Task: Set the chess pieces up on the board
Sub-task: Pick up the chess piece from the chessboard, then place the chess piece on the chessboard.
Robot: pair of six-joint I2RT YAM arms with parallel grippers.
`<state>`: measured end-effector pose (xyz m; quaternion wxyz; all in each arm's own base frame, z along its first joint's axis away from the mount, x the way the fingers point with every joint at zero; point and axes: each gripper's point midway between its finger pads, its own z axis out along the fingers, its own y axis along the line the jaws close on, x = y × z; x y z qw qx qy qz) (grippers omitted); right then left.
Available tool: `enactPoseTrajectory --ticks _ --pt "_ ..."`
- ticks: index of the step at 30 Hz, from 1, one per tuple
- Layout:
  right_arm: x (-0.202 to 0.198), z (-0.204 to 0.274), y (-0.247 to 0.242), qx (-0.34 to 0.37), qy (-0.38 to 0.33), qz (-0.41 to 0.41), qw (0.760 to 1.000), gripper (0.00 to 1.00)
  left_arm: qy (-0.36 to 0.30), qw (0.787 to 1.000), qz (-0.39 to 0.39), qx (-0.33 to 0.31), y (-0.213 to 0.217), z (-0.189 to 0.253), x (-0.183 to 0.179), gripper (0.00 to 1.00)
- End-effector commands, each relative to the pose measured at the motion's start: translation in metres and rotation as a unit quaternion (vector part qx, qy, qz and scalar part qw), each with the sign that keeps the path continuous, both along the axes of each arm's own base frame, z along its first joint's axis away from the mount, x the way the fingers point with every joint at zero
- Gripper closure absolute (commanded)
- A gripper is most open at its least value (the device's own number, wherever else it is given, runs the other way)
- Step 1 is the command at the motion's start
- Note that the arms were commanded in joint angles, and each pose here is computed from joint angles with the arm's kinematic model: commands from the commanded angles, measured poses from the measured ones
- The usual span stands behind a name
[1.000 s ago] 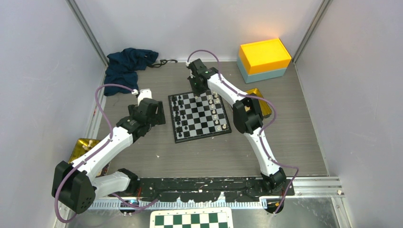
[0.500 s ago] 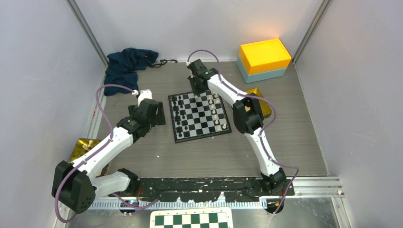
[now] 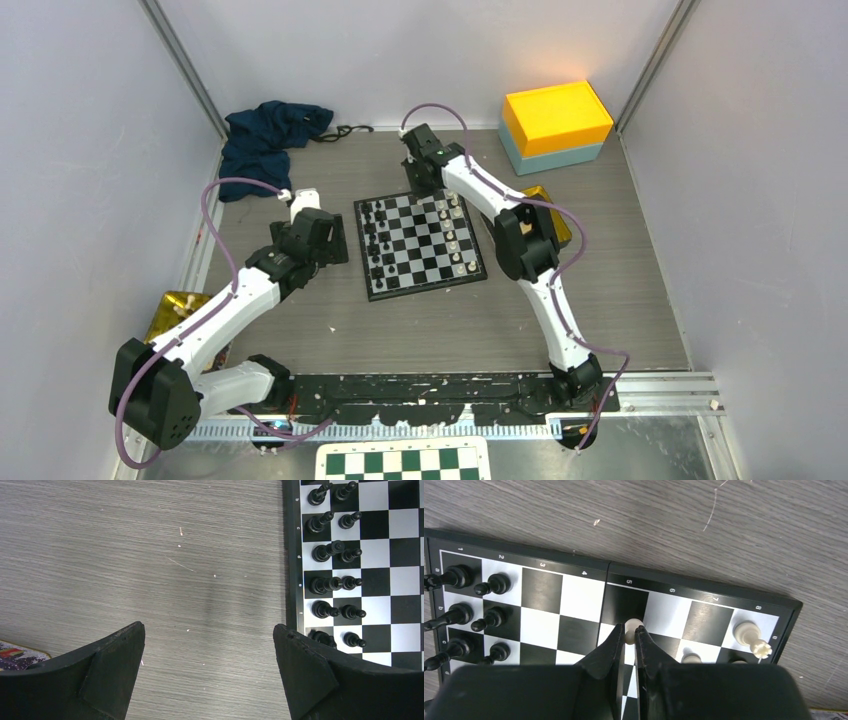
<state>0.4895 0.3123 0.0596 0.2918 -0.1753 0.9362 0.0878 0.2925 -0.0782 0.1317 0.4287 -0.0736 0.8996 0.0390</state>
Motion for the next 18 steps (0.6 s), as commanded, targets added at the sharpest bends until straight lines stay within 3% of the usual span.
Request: enactPoseTrajectory --ticks 1,18 --pt "0.011 0.052 -0.006 0.016 -0.053 -0.010 0.998 0.99 -0.029 1.000 0.002 -0.011 -0.004 0.018 0.010 0.00" --pt "0.038 0.058 -0.036 0.014 -0.065 -0.045 0.997 0.99 -0.027 1.000 0.001 -0.009 -0.005 0.017 0.012 0.00"
